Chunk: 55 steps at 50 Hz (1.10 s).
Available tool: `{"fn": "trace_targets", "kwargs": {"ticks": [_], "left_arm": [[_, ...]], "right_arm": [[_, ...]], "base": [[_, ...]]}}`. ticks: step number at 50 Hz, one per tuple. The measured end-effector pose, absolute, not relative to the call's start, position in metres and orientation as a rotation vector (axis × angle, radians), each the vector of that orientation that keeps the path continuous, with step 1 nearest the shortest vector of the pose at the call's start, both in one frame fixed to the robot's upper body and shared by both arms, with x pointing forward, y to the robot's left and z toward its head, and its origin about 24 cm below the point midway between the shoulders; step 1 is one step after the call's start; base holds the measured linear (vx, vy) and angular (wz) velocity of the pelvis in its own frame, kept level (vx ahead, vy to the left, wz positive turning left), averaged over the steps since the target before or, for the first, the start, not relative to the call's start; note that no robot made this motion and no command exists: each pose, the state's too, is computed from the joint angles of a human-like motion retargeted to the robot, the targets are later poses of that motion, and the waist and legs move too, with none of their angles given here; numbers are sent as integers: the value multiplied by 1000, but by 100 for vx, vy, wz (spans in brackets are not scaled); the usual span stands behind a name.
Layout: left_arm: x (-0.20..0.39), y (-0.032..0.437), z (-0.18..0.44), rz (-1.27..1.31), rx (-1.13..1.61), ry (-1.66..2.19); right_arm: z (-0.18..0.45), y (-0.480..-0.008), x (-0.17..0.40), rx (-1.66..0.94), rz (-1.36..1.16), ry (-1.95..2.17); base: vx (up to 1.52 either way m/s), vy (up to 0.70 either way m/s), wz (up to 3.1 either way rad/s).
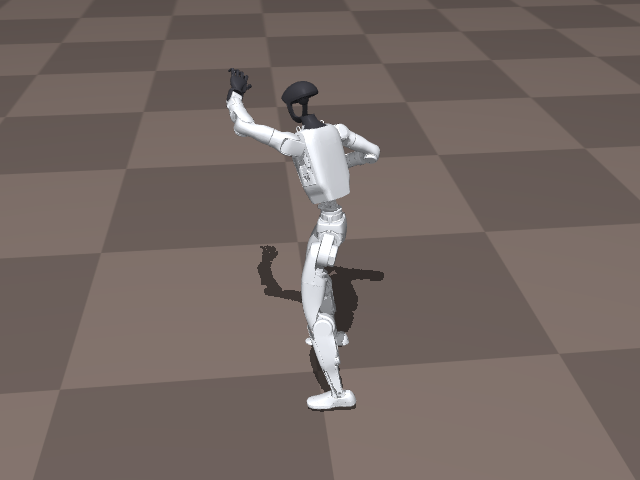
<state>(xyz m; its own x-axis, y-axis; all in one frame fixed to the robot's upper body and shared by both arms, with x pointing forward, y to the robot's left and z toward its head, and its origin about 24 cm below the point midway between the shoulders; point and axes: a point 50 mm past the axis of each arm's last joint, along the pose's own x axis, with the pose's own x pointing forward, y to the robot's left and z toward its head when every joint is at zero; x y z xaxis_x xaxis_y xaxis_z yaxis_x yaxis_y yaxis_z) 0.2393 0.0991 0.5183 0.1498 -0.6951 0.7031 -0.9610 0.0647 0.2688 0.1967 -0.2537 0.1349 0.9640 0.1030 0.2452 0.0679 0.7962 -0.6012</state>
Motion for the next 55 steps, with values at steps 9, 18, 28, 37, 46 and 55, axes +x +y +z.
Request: {"fn": "trace_targets", "kwargs": {"ticks": [9, 18, 28, 37, 46, 55], "left_arm": [[247, 99, 501, 354, 1728, -1567], [271, 159, 472, 381, 1639, -1342], [299, 337, 375, 819, 1210, -727], [152, 489, 114, 1412, 591, 188], [-102, 456, -9, 1982, 85, 840], [-181, 371, -60, 2078, -324, 1097]], "right_arm": [[133, -228, 206, -662, 127, -318], [131, -182, 226, -619, 231, -434], [145, -151, 236, -564, 222, -583], [157, -137, 230, -618, 261, -695], [169, -136, 224, -553, 211, -766], [177, -139, 225, -577, 237, -764]], "base": [[-3, 0, 18], [-9, -1, 87], [-6, -5, 132], [12, 1, 112], [9, -2, 86], [-2, -6, 57]]}}
